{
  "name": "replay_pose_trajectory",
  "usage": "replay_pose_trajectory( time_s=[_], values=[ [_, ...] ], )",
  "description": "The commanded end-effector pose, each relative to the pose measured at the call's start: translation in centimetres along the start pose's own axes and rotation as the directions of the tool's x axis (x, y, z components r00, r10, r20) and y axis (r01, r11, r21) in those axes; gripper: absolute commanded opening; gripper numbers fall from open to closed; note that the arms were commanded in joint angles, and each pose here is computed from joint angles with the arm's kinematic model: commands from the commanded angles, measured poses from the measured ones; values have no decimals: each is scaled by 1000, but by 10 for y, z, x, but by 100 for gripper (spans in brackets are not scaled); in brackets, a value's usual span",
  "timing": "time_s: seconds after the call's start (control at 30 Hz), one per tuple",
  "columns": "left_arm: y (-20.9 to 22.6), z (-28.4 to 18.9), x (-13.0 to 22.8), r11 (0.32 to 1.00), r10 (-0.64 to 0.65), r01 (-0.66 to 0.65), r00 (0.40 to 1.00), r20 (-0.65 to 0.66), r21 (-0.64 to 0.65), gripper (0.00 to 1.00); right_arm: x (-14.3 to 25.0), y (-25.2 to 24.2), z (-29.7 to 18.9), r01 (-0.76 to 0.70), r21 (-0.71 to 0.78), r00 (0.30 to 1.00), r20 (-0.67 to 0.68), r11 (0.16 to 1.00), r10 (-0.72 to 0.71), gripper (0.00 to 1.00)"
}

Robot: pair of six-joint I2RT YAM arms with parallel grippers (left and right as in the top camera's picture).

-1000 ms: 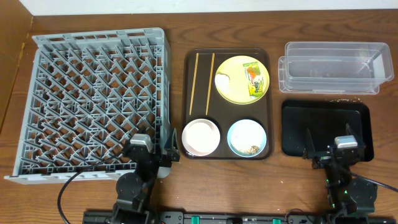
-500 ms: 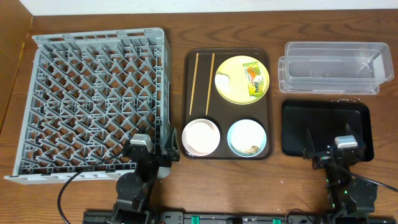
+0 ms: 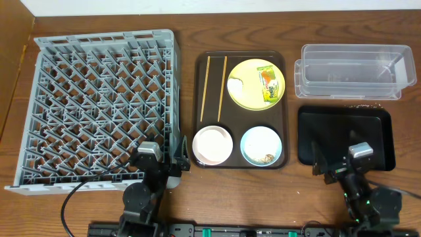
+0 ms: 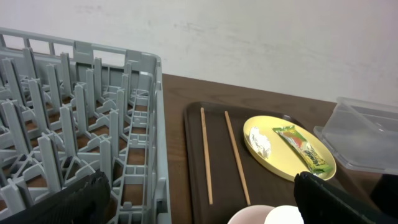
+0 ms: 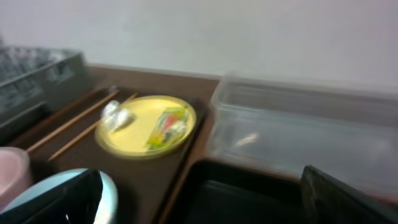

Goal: Sort waste into correct bins and load items into the dishwasher

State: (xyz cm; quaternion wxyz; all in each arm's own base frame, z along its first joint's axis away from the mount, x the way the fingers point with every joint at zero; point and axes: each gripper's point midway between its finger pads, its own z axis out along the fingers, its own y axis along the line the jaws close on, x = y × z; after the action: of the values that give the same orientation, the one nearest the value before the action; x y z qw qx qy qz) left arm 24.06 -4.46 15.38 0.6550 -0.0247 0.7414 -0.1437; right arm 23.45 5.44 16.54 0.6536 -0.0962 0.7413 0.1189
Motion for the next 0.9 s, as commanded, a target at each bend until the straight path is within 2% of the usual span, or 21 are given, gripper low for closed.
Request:
replay_pose_trajectory(
  time_s=[0.0, 0.13, 0.27, 0.4, 0.47, 0.53, 0.63, 0.73, 0.87],
  values=[
    [4, 1, 16, 1000, 3, -4, 999, -48, -14, 95, -41, 15, -10, -65, -66, 998, -28, 996, 63, 99],
    [4, 1, 16, 1000, 3, -3, 999, -48, -14, 95, -64, 21, -3, -124, -96, 978, -180, 988, 106, 99],
    [4, 1, 16, 1000, 3, -3, 999, -48, -14, 95, -87, 20, 21, -202, -99, 921, -358, 974, 155, 99],
    [4, 1, 16, 1000, 3, -4, 999, -48, -14, 95, -98, 17, 49, -162, -128, 856, -511, 978, 75, 99],
    [4, 1, 16, 1000, 3, -3, 999, -48, -14, 95, -104, 13, 72, -188, -125, 823, -561, 974, 87, 99],
    [4, 1, 16, 1000, 3, -3, 999, -48, -14, 96, -98, 22, 85, -327, -114, 740, -648, 938, 180, 99],
    [4, 1, 16, 1000, 3, -3, 999, -49, -14, 95, -103, 43, 104, -434, -222, 725, -662, 873, 192, 99],
    [4, 1, 16, 1000, 3, -3, 999, -48, -14, 95, -88, 51, 121, -400, -193, 682, -716, 896, 150, 99],
    [4, 1, 16, 1000, 3, -3, 999, -48, -14, 95, -61, 68, 148, -202, -127, 605, -796, 971, 22, 99]
  ],
)
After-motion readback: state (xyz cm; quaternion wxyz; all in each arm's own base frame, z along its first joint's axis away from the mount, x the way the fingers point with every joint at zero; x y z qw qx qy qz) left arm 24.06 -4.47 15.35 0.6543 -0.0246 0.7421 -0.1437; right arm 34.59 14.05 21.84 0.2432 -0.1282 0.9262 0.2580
